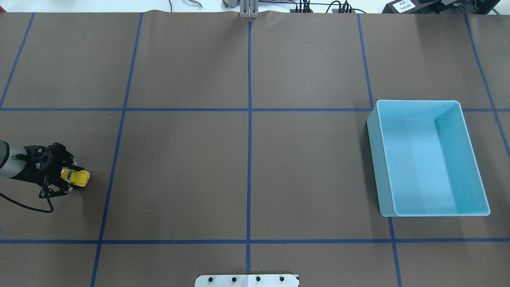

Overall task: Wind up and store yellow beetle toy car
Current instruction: 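Open the left gripper and lift it off the car, then withdraw the left arm out of view as the car rolls forward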

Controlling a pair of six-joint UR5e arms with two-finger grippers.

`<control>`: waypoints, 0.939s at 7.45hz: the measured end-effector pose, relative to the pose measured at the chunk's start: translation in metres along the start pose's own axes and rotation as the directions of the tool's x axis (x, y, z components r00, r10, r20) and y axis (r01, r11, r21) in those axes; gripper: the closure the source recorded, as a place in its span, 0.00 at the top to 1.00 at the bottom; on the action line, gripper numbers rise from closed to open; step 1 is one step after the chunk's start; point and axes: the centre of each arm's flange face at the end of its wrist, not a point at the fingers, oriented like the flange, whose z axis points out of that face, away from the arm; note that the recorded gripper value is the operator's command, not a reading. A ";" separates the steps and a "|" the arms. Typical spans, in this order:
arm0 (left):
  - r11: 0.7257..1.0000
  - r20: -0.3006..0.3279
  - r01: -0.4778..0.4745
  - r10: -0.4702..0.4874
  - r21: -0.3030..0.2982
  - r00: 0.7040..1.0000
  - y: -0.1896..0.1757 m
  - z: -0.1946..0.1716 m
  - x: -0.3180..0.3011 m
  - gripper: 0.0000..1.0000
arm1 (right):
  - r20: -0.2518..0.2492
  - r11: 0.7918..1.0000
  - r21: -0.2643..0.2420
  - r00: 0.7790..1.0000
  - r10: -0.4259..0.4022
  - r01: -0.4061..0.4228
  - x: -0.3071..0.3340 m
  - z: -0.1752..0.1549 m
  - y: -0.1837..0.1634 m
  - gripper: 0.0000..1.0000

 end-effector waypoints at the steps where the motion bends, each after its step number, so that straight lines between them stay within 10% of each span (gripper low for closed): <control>1: 1.000 0.001 -0.019 0.019 0.000 1.000 0.002 -0.002 -0.002 1.00 | 0.000 1.000 0.000 1.000 0.000 0.000 0.000 0.000 0.000 1.00; 7: 0.988 0.059 0.147 -0.145 -0.040 0.988 0.058 -0.069 -0.054 1.00 | -0.001 1.000 -0.004 1.000 -0.006 0.006 -0.003 0.002 -0.001 1.00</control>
